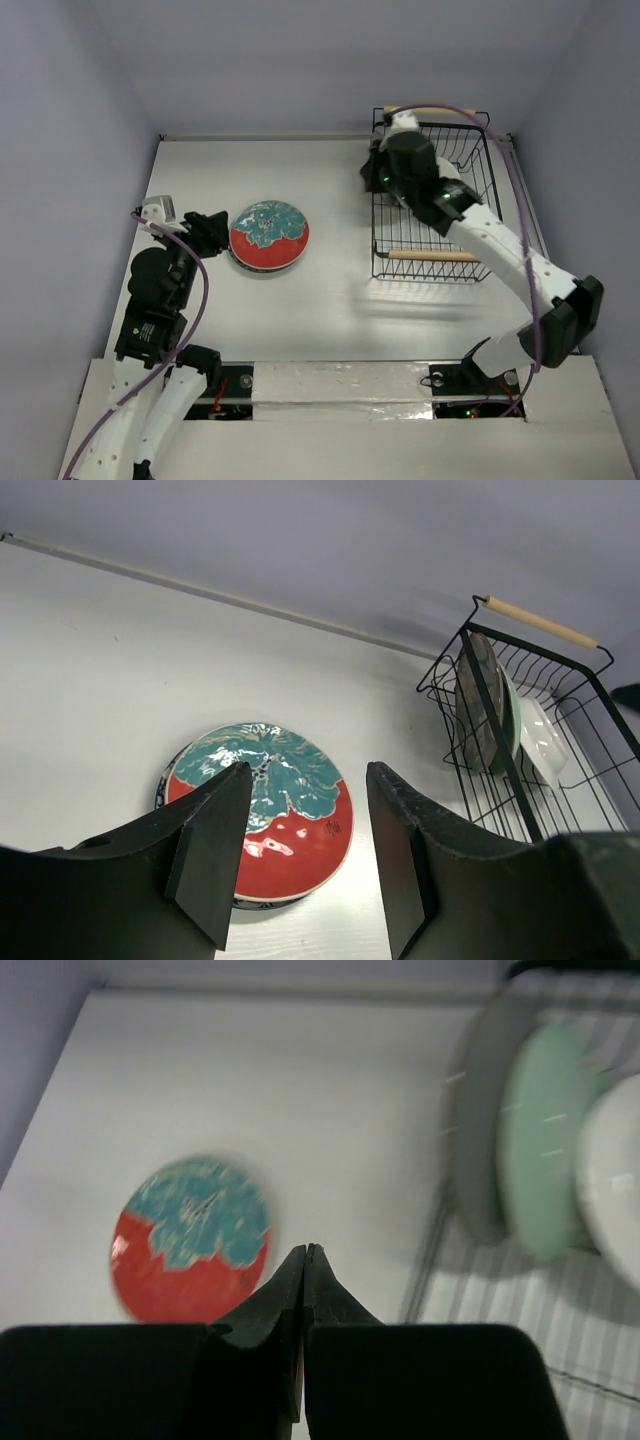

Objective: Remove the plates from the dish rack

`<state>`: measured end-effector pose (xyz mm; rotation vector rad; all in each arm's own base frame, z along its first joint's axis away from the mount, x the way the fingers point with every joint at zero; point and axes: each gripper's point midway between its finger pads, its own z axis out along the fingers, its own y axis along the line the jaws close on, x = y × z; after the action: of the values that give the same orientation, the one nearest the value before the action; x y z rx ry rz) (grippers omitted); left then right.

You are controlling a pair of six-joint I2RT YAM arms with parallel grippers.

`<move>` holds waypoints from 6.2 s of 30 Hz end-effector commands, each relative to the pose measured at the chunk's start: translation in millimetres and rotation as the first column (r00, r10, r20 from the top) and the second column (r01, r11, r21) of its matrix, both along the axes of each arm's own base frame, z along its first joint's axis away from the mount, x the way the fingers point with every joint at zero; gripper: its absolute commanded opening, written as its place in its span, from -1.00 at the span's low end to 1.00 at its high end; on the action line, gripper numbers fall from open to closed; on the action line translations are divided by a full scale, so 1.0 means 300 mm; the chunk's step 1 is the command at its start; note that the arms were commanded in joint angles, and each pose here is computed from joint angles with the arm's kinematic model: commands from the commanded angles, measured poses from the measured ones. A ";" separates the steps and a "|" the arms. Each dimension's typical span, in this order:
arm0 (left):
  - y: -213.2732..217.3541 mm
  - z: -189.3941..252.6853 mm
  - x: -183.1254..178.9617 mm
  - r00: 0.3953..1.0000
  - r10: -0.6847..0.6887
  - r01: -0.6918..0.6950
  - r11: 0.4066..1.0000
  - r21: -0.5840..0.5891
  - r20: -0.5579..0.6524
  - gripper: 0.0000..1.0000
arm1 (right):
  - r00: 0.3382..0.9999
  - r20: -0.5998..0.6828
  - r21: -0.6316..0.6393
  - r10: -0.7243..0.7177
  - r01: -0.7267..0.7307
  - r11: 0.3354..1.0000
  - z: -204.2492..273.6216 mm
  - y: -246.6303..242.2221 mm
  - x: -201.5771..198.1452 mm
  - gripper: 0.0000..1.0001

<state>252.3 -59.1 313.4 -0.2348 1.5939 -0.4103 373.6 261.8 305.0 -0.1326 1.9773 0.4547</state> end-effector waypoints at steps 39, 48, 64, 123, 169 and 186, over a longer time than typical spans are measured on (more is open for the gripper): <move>-0.031 0.079 -0.039 0.994 -0.046 0.049 0.999 -0.024 0.098 -0.06 | 0.893 -0.149 -0.695 -0.425 0.211 0.687 -0.563 -0.771 0.385 0.80; -0.032 0.080 -0.041 0.994 -0.049 0.052 0.998 -0.024 0.098 -0.06 | 0.850 -0.032 -0.683 -0.526 0.366 0.632 -0.548 -0.821 0.410 0.61; -0.032 0.075 -0.040 0.994 -0.049 0.052 0.998 -0.021 0.094 -0.06 | 0.713 0.177 -0.512 -0.679 0.656 0.555 -0.345 -0.900 0.362 -0.59; -0.042 0.054 -0.021 0.996 -0.055 0.056 0.998 -0.019 0.068 -0.07 | 0.797 0.153 0.241 -0.584 0.543 0.804 0.060 -0.813 0.133 -1.00; -0.043 0.048 -0.012 0.997 -0.055 0.056 0.998 -0.018 0.062 0.04 | 0.936 0.337 0.744 0.101 -0.330 0.581 0.548 -0.071 0.003 -1.00; -0.035 0.046 -0.008 0.997 -0.046 0.047 0.999 -0.016 0.059 0.10 | 0.907 0.084 0.845 0.413 -0.284 0.453 0.113 0.535 0.079 -1.00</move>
<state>245.7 -69.1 317.9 -0.1980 1.5829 -0.4523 395.4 415.9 237.9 0.1722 1.9488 1.5026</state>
